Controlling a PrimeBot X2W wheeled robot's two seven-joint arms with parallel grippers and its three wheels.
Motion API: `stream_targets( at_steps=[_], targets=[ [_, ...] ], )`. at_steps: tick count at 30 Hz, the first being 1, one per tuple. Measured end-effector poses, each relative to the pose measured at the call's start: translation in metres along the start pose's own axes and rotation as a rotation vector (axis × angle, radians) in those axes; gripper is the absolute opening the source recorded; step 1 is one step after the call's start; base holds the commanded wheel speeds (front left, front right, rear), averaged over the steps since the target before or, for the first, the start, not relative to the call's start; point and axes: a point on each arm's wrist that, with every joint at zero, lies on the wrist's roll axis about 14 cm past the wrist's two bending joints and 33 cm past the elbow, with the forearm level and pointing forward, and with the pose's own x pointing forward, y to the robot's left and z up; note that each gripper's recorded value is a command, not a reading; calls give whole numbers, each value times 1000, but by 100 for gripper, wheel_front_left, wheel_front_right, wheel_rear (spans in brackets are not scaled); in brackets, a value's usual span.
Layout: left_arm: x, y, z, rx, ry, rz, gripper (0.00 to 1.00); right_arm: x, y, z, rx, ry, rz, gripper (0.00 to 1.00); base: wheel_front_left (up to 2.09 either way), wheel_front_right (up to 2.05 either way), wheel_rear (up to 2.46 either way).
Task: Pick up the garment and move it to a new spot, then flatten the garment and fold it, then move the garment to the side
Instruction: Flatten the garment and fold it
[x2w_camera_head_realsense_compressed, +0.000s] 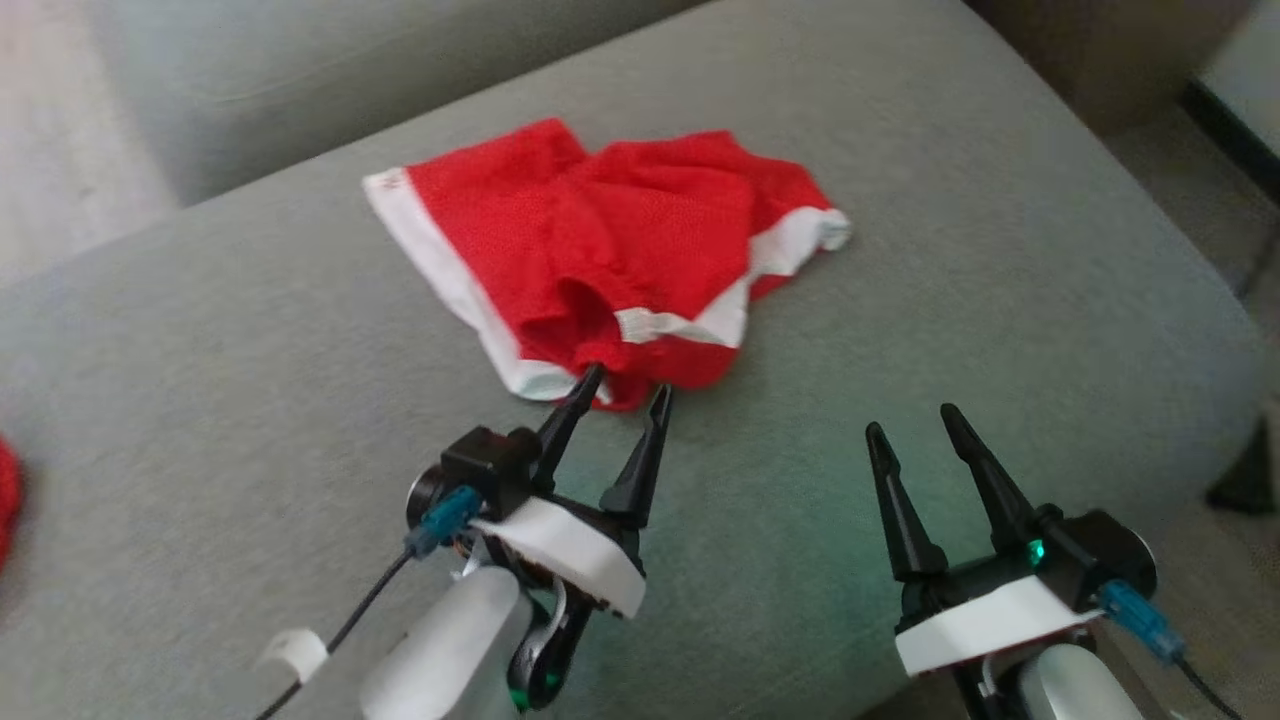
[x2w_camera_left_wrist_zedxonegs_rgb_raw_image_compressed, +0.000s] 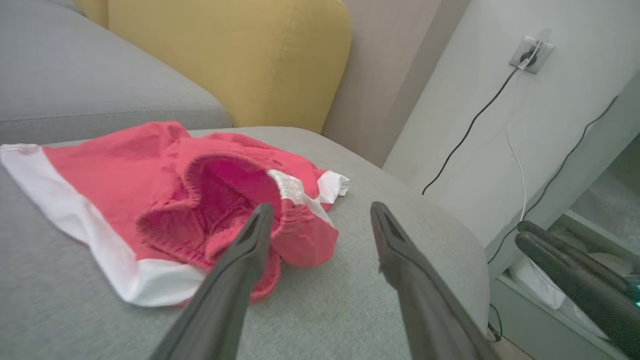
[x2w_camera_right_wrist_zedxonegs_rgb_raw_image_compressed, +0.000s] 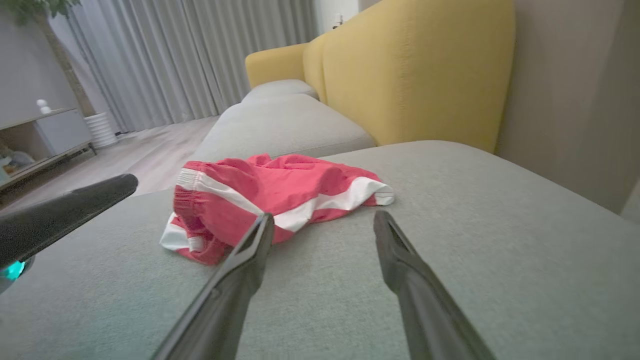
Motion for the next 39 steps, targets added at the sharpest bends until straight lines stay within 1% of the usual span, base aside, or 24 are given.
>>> stream_targets(
  at_steps=[6, 11, 19, 22, 26, 29, 32, 39],
  targets=[
    [22, -10, -12, -19, 39, -58, 100, -14, -20, -3, -2, 16, -83, 100, 0, 0, 0],
    [31, -10, -13, -15, 42, -65, 100, -20, -26, -4, -3, 20, -111, 100, 0, 0, 0],
    [44, 3, 1, 39, -13, -12, 100, -24, -30, -4, -2, 24, -134, 100, 0, 0, 0],
    [44, 17, 7, 59, -38, 51, 100, -24, -30, -5, -1, 24, -136, 100, 0, 0, 0],
    [42, 30, 12, 0, -54, 113, 100, -24, -30, -4, 0, 20, -136, 100, 0, 0, 0],
    [34, 29, -5, -94, 2, 110, 100, -24, -29, -5, 2, 23, -134, 100, 0, 0, 0],
    [29, 26, -17, -162, 40, 103, 100, -23, -27, -7, 3, 29, -127, 100, 0, 0, 0],
    [32, 24, -19, -199, 54, 88, 100, -20, -25, -8, 0, 36, -120, 100, 0, 0, 0]
  ],
)
